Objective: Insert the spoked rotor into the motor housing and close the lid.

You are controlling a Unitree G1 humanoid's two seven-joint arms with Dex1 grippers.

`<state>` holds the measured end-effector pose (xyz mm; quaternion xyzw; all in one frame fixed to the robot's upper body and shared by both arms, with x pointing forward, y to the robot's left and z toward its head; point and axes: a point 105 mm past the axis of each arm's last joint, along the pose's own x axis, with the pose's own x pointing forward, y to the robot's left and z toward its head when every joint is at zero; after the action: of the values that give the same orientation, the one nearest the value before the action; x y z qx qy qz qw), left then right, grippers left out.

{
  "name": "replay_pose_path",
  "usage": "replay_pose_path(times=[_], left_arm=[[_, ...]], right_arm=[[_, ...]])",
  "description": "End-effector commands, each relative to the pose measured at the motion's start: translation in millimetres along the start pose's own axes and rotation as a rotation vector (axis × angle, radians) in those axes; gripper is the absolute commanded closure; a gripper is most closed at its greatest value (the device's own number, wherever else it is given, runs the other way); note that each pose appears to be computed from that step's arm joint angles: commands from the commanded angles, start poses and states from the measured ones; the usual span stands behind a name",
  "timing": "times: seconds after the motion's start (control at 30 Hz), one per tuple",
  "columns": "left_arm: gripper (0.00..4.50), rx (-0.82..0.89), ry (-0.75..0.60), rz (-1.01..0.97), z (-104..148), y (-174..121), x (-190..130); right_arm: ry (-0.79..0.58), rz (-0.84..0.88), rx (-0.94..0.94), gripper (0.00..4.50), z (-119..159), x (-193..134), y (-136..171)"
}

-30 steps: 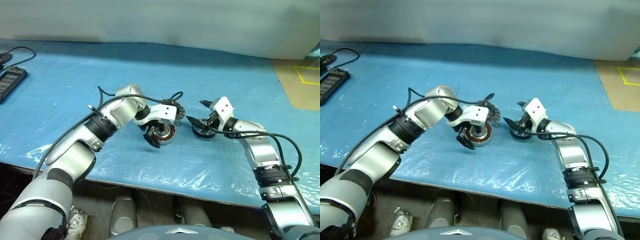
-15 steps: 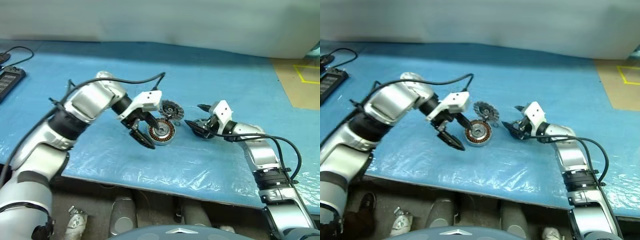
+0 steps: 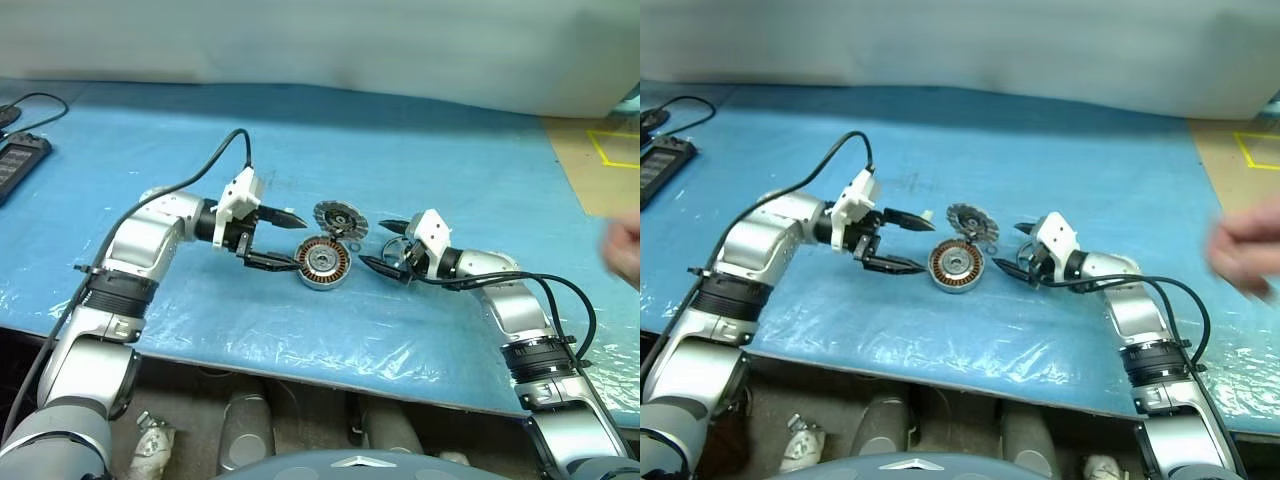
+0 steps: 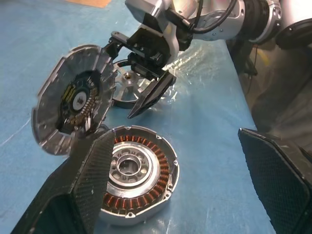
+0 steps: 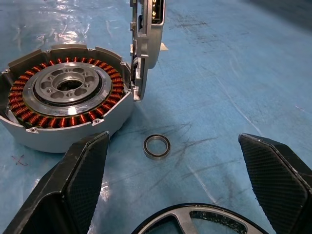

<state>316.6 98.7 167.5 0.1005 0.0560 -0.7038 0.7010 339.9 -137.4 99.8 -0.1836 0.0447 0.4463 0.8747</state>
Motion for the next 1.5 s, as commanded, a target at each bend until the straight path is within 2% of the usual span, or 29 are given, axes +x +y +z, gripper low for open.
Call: replay_pose_path(times=[0.03, 0.23, 0.57, 0.7, 0.87, 1.5], left_arm=[[0.24, 0.036, -0.060, 0.040, 11, 4, -15], [0.24, 0.044, 0.002, 0.020, -2, 2, -20], [0.24, 0.060, -0.054, 0.076, 3, 10, -21], [0.24, 0.049, -0.006, 0.069, -11, 6, -22], [0.24, 0.037, 0.023, 0.078, -15, 5, -27], [0.24, 0.116, 0.167, 0.146, -18, 25, -57]], right_arm=[[-0.022, -0.008, -0.031, 0.00, 9, -2, -5], [-0.020, -0.025, -0.034, 0.00, 8, -3, -8], [-0.020, -0.054, -0.035, 0.00, 8, -6, -13], [-0.018, -0.054, -0.036, 0.00, 8, -6, -14], [-0.014, -0.050, -0.037, 0.00, 7, -6, -14], [-0.020, -0.055, -0.045, 0.00, 8, -3, -17]])
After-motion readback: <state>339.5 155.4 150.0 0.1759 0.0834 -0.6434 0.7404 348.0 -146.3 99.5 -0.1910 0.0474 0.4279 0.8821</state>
